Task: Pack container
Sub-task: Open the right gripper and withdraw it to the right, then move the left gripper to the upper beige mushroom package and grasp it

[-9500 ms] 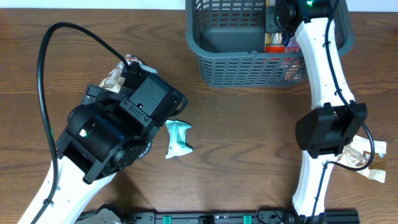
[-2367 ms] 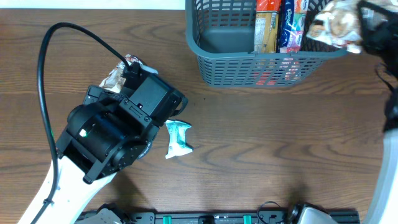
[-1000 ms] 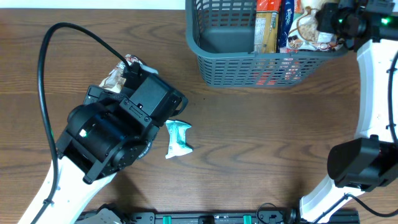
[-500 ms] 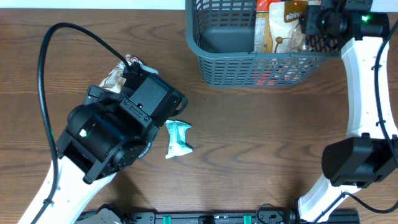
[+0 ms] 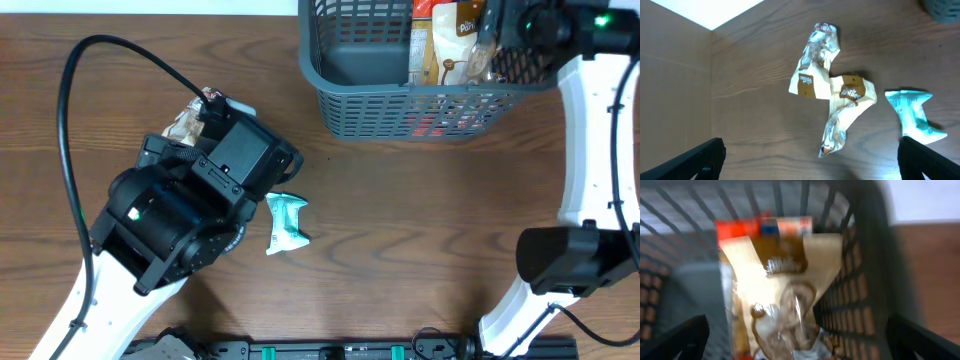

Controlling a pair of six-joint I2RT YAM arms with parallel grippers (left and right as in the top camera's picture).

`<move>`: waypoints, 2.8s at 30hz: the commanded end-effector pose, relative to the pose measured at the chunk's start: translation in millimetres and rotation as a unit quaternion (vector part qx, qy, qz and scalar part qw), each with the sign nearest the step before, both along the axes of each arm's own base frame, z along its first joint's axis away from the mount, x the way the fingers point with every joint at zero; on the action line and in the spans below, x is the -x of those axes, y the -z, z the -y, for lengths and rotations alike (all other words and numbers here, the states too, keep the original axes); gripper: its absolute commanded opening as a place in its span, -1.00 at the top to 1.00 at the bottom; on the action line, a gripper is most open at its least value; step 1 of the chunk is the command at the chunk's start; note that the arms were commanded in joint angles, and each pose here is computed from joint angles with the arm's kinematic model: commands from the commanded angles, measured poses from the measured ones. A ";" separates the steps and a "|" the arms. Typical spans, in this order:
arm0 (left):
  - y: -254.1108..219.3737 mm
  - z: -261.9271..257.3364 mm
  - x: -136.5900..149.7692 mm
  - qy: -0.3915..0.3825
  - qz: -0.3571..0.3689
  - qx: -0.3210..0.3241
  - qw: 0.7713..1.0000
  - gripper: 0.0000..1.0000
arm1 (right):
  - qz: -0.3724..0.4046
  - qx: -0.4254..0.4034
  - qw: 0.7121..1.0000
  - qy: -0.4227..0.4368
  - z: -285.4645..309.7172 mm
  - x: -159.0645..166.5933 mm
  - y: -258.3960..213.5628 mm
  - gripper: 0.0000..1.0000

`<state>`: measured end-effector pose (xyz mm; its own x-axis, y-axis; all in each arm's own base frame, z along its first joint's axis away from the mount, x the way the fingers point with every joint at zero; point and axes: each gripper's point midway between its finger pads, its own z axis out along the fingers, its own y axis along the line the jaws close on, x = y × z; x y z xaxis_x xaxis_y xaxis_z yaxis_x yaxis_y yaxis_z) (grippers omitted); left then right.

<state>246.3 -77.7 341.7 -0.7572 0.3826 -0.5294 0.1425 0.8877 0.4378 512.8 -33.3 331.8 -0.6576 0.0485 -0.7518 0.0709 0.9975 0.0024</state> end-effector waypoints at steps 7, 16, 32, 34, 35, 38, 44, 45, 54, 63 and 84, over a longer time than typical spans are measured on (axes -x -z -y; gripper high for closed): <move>10.4 16.7 7.4 0.018 -0.036 0.051 0.998 -0.97 | 0.224 0.023 0.971 0.082 46.6 68.7 -194.7 -0.99; 19.2 22.2 18.8 0.031 -0.073 0.067 0.995 -0.97 | 0.146 0.047 0.908 0.389 177.7 155.8 -161.5 -0.99; 5.8 -89.0 -17.9 -0.349 0.081 0.118 0.926 -0.97 | 0.000 -0.055 0.900 0.432 184.0 191.8 -83.6 -0.98; 10.0 -109.5 -18.4 -0.403 0.086 0.126 0.902 -0.97 | -0.002 -0.055 0.900 0.433 184.2 191.8 -82.4 -0.98; 14.3 -117.1 -18.3 -0.427 0.082 0.137 0.890 -0.97 | -0.004 -0.054 0.900 0.433 184.4 191.7 -81.5 -0.98; 33.8 -123.8 -18.7 -0.489 0.048 0.200 0.848 -0.97 | -0.009 -0.052 0.898 0.436 185.9 192.1 -79.0 -0.98; 76.5 -105.5 -29.0 -0.553 -0.049 0.294 0.778 -0.97 | -0.012 -0.043 0.856 0.516 207.5 207.1 -69.3 -0.99; 82.8 -105.4 -30.5 -0.557 -0.059 0.288 0.776 -0.97 | -0.017 -0.044 0.850 0.525 210.8 209.0 -65.1 -0.98; 129.5 -103.6 -51.3 -0.347 -0.210 0.163 0.899 -0.98 | -0.092 -0.058 0.858 0.502 213.9 202.7 -22.5 -0.98; 131.7 -87.4 -71.2 -0.121 -0.255 0.128 0.951 -0.98 | -0.163 -0.140 0.948 0.236 141.5 156.5 9.0 -0.98; 180.4 -139.9 -147.0 -0.031 -0.221 0.120 0.967 -0.98 | -0.173 -0.167 0.952 0.189 118.8 153.2 10.3 -0.99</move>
<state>389.4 50.0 190.9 -0.9271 0.2425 -0.2859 0.2125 0.9682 0.1322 358.4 -156.4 322.2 -0.7429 0.5368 -0.4000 0.4929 0.8429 0.2158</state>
